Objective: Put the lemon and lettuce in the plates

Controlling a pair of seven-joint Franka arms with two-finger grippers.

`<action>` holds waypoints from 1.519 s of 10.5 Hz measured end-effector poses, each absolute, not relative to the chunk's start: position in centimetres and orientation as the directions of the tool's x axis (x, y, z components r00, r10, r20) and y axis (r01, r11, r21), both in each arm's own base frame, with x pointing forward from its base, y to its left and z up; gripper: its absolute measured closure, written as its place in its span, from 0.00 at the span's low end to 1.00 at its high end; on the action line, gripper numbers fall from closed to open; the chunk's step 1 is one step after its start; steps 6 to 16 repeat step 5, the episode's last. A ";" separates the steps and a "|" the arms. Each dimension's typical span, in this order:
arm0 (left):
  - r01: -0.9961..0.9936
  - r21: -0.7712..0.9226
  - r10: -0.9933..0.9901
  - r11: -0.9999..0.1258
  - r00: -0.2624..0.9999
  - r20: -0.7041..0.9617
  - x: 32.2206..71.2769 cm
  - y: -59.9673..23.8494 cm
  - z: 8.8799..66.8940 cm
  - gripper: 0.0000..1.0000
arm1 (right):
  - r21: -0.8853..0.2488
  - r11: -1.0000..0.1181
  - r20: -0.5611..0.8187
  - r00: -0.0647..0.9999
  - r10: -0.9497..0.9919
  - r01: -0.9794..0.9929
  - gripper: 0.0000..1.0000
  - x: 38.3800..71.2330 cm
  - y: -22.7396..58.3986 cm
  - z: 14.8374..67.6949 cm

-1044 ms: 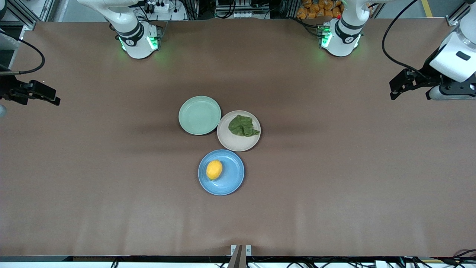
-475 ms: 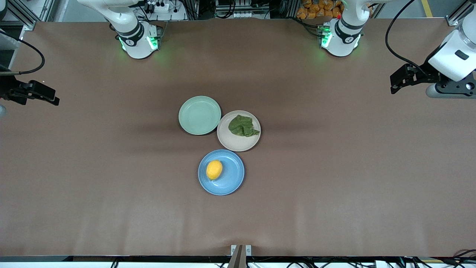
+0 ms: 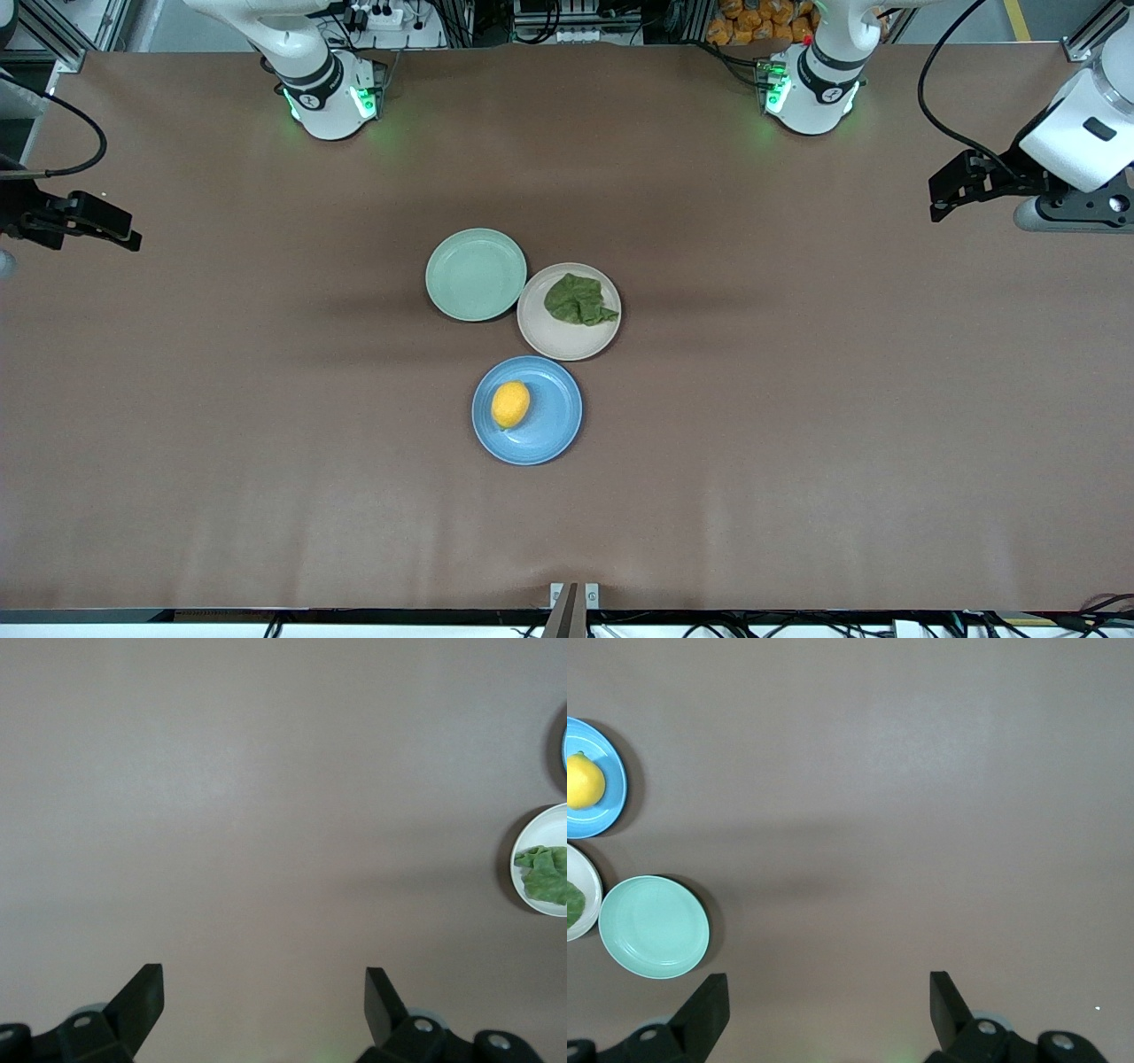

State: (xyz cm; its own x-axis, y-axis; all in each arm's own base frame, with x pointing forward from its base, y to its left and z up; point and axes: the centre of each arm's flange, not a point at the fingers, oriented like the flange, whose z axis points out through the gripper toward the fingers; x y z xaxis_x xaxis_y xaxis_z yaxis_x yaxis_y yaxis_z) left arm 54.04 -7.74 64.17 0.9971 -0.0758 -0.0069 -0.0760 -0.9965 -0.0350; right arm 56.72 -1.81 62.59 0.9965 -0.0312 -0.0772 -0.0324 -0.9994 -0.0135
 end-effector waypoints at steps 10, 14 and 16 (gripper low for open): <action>-0.079 -0.033 -0.079 -0.996 0.997 0.024 54.0 -7.9 65.6 0.00 | -0.013 -0.999 -0.083 0.996 -0.030 -0.031 0.00 56.7 -1.8 62.5; -0.079 -0.033 -0.079 -0.996 0.997 0.024 54.0 -7.9 65.6 0.00 | -0.013 -0.999 -0.083 0.996 -0.030 -0.031 0.00 56.7 -1.8 62.5; -0.079 -0.033 -0.079 -0.996 0.997 0.024 54.0 -7.9 65.6 0.00 | -0.013 -0.999 -0.083 0.996 -0.030 -0.031 0.00 56.7 -1.8 62.5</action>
